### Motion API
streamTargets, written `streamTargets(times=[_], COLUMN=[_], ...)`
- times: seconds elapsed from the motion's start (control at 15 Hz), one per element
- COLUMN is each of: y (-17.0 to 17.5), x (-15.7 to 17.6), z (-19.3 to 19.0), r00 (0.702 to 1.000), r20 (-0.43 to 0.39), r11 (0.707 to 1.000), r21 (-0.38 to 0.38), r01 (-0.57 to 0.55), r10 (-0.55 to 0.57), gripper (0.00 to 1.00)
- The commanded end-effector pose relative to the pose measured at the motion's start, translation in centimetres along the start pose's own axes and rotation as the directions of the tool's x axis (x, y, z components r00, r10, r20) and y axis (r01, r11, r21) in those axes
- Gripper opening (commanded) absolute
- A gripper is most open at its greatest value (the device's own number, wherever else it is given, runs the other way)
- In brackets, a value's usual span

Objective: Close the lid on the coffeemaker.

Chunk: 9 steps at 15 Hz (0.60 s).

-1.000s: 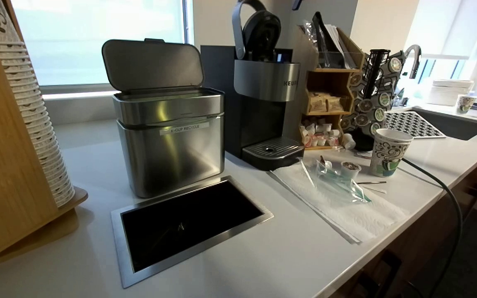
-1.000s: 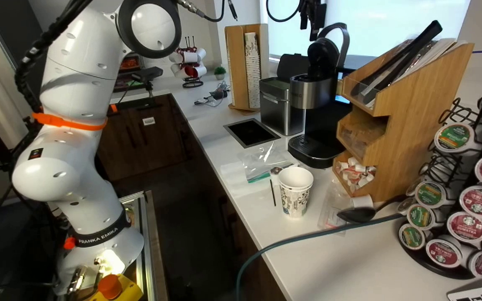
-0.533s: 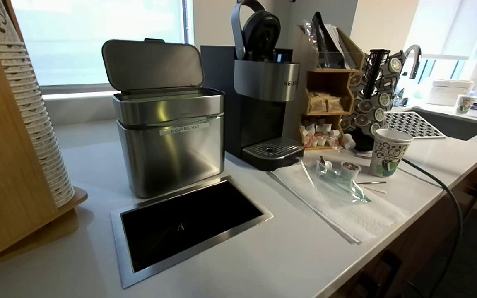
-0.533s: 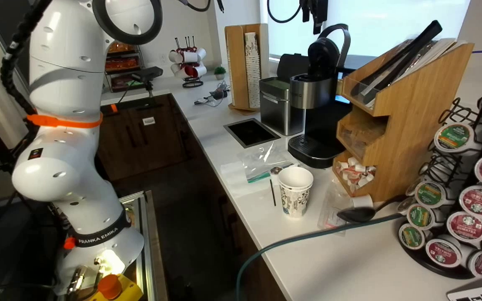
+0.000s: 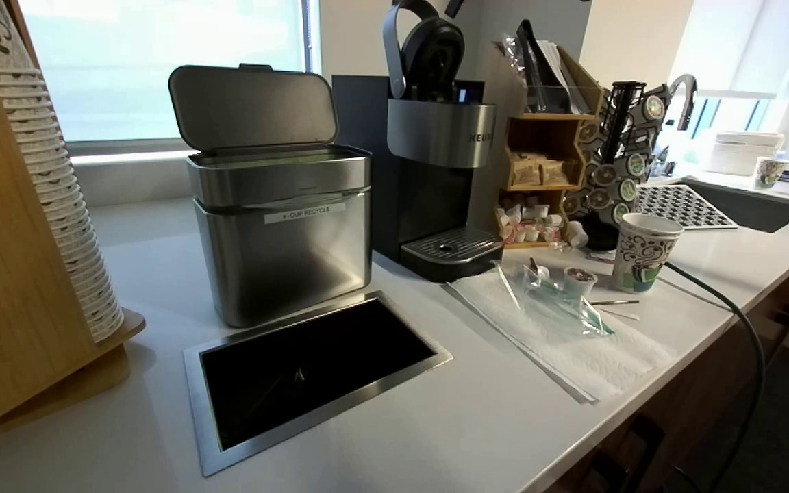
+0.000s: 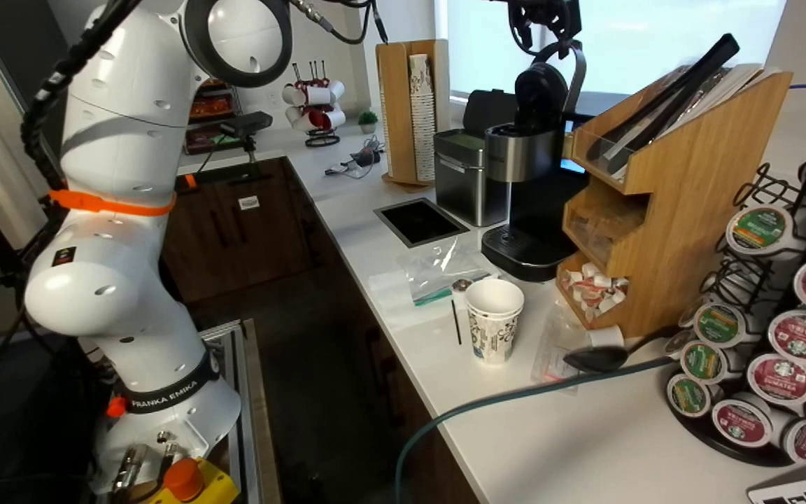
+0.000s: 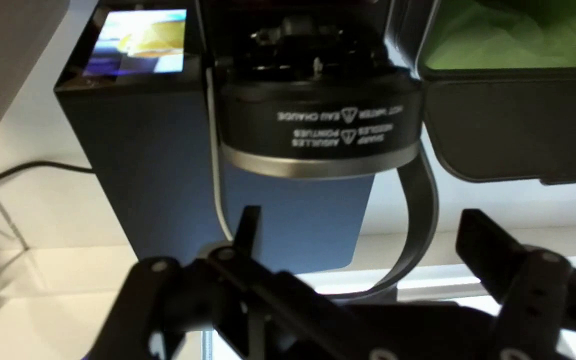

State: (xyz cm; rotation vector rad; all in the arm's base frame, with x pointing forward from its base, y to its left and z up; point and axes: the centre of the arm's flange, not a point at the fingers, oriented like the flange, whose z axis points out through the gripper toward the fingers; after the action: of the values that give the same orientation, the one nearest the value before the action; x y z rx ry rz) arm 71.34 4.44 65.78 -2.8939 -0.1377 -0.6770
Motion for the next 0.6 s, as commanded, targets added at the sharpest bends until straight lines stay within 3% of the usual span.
streamTargets(times=[0.0,0.2,0.27,0.53], y=[-1.4,-2.9,-2.4,-2.3], x=[2.5,3.2,1.8,2.3], z=[-2.2,-3.9,-3.6,-3.4], r00=[0.982,0.939,0.965,0.960], r20=[-0.083,-0.178,-0.131,-0.158], r11=[0.984,0.954,0.973,0.972], r21=[-0.056,-0.102,-0.068,-0.062], r01=[0.167,0.281,0.218,0.226], r10=[-0.171,-0.296,-0.226,-0.233], gripper=[1.00,1.00,1.00,1.00])
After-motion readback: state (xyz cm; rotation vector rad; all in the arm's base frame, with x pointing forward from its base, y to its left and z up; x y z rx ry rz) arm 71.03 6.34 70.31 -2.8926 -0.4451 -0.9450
